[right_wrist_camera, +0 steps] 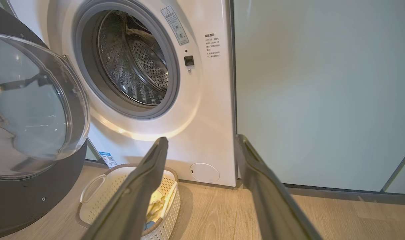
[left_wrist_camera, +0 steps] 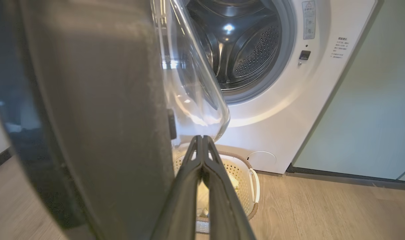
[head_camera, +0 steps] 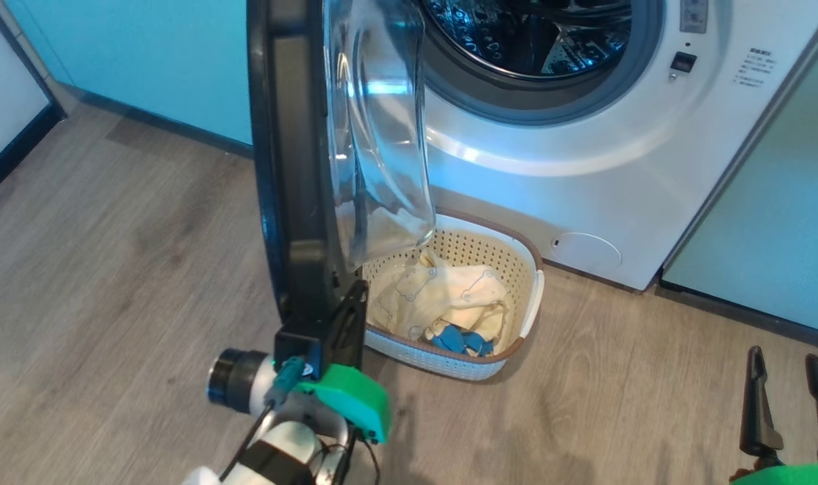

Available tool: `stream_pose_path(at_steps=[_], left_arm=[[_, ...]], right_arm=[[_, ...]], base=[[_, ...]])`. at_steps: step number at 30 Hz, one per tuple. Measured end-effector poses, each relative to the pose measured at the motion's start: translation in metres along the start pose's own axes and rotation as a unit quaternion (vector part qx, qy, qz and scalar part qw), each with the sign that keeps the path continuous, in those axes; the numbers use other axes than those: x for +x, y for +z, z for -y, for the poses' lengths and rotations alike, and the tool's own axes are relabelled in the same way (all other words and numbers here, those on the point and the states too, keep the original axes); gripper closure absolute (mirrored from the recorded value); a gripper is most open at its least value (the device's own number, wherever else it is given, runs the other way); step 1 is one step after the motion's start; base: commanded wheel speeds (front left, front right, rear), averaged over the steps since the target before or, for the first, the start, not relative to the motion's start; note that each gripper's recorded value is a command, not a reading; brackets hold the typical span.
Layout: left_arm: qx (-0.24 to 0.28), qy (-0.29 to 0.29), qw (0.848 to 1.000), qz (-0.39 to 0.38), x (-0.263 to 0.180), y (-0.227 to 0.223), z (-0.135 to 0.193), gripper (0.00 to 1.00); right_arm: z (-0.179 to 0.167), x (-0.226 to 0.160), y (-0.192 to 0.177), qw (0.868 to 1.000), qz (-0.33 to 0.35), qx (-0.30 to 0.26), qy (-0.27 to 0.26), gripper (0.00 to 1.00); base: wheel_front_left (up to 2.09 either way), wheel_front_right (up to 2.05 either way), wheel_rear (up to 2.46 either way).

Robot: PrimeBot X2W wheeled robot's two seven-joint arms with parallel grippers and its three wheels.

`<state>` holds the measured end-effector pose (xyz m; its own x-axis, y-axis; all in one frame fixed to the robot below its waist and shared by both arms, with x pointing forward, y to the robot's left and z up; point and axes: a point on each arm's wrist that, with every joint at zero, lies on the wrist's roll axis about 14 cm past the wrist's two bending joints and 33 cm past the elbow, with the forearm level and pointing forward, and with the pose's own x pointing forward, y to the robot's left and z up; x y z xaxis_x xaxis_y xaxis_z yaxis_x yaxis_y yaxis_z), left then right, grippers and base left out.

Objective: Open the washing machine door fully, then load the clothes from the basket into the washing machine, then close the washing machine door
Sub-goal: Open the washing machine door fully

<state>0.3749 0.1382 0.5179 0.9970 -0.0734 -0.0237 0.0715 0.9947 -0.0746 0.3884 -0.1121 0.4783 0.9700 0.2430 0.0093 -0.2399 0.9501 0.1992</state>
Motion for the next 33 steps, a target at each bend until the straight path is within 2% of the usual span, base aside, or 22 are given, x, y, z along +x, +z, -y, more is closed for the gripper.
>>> stream_pose_path(at_steps=[17,33], left_arm=[[-0.004,0.089,0.996,0.019,-0.020,0.009,-0.073,1.00],[0.019,0.174,0.985,-0.009,-0.015,-0.004,-0.148,1.00]], right_arm=[[-0.006,0.000,0.005,1.000,0.004,-0.002,0.008,0.00],[0.006,-0.004,0.001,1.000,-0.005,-0.005,-0.009,0.00]], base=[[0.00,0.00,0.00],[0.00,0.00,0.00]])
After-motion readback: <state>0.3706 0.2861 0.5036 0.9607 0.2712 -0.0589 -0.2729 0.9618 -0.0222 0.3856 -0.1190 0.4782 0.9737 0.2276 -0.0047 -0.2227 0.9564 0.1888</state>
